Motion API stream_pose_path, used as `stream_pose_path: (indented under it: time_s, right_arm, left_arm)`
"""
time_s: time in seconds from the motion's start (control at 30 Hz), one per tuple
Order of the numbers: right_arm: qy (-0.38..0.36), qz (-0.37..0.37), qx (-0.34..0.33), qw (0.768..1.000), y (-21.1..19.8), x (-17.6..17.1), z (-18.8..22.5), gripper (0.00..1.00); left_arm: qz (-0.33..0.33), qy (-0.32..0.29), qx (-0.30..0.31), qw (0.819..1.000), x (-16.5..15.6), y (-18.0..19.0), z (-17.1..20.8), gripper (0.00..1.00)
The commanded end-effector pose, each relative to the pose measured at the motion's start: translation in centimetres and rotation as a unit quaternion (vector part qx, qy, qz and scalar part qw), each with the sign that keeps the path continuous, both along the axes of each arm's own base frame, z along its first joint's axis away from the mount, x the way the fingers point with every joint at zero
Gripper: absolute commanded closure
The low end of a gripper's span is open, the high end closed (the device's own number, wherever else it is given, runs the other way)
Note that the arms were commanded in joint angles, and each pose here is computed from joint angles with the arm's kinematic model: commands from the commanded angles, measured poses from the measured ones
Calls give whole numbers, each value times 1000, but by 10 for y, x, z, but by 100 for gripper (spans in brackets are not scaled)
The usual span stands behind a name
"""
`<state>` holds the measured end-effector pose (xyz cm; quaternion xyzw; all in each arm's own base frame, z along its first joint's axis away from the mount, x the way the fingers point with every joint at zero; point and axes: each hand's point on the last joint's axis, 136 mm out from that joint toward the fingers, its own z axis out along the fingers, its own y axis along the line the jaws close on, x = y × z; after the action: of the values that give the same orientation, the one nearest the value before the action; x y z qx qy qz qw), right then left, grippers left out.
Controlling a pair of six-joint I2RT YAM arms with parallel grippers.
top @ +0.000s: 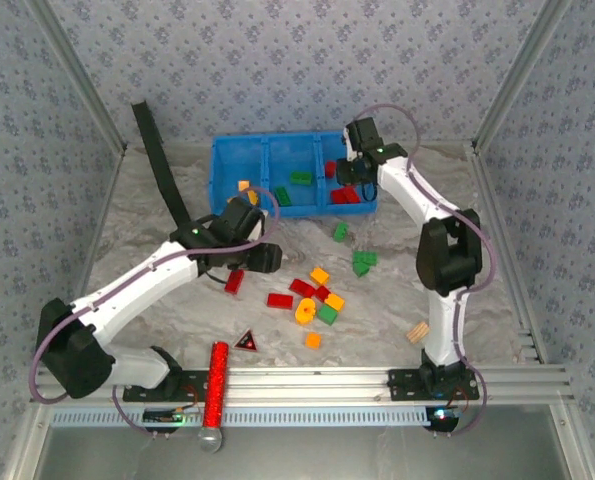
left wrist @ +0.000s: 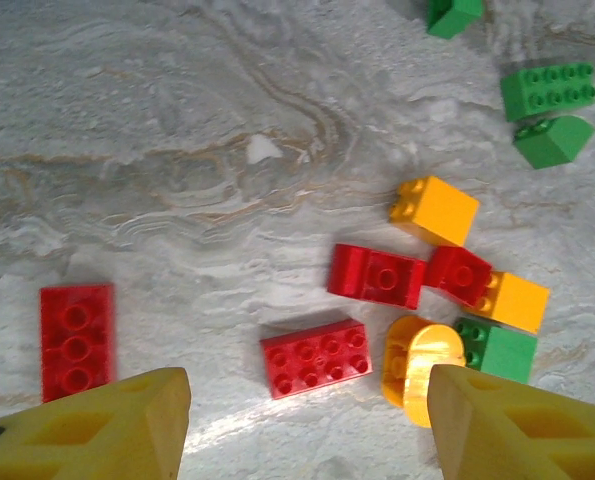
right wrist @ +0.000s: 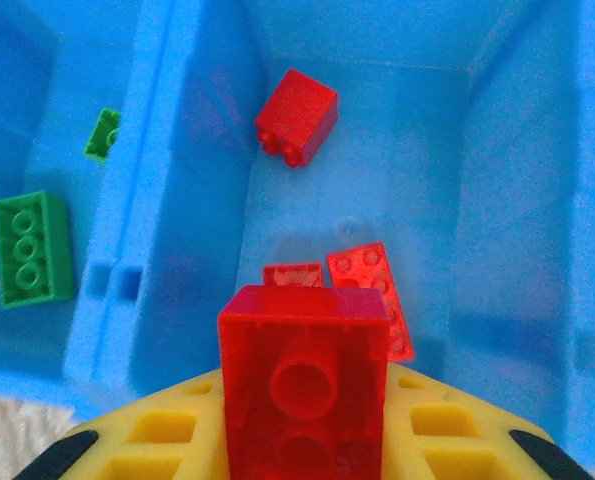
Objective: Sort the legos into containers by color
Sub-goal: Place the lego in the container.
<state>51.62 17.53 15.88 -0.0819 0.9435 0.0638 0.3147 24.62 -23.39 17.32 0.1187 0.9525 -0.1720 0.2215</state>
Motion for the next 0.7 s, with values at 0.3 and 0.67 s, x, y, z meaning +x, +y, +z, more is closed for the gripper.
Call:
stream_pose_path:
  time_s: [0.3, 0.67]
  right_arm:
    - [15, 6, 1, 1000, 2, 44, -46, 68]
    - [38, -5, 12, 999, 6, 37, -74, 62]
  left_arm:
    - [-7, -62, 39, 997, 26, -45, 0, 34]
    - [-47, -143, 39, 988, 86, -124, 1, 33]
